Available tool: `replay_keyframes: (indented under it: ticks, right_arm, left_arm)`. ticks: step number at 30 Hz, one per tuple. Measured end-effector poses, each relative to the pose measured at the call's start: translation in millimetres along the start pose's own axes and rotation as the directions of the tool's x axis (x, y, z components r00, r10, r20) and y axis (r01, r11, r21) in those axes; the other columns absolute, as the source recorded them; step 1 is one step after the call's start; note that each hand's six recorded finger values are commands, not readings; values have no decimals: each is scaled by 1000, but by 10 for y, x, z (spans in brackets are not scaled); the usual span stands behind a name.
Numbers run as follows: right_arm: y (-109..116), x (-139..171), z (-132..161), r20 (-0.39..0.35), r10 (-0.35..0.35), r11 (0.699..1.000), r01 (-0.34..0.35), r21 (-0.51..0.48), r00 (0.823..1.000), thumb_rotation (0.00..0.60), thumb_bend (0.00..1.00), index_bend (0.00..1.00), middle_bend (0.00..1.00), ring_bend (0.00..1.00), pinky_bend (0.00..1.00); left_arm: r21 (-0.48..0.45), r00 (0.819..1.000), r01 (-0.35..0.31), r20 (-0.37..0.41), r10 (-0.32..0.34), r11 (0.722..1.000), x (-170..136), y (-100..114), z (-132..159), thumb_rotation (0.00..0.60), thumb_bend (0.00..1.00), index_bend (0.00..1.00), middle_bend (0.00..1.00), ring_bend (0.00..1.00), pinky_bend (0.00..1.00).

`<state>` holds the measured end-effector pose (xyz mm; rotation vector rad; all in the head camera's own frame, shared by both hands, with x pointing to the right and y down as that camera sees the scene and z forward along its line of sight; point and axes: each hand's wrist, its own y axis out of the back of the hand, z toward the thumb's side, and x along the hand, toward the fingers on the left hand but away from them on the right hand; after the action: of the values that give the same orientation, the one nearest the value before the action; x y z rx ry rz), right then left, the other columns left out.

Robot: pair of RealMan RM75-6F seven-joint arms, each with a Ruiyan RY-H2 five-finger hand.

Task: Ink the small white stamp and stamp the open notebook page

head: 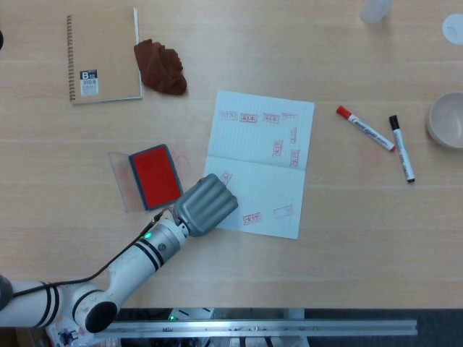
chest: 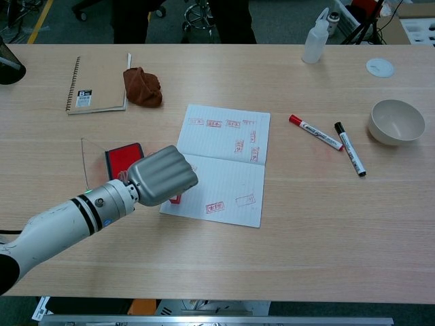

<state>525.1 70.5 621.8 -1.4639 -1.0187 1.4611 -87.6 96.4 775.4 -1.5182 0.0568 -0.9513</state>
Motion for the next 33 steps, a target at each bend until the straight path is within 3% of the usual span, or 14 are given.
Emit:
replay_keyframes:
  ticks: [20,33]
  right_arm:
    - [4,18,-32,8,-4,1000,4,-2,1000,600,153,210,356,270,395]
    - [20,13,-11,1,-11,1000,11,-8,1000,600,153,210,356,270,395]
  left_arm:
    - [7,999,38,-3,-38,999,12,-33,-4,600,265,587,1000,1000,1000]
    - [8,998,-41,-55,42,999,-109,266,-250,600,265,587,1000,1000,1000]
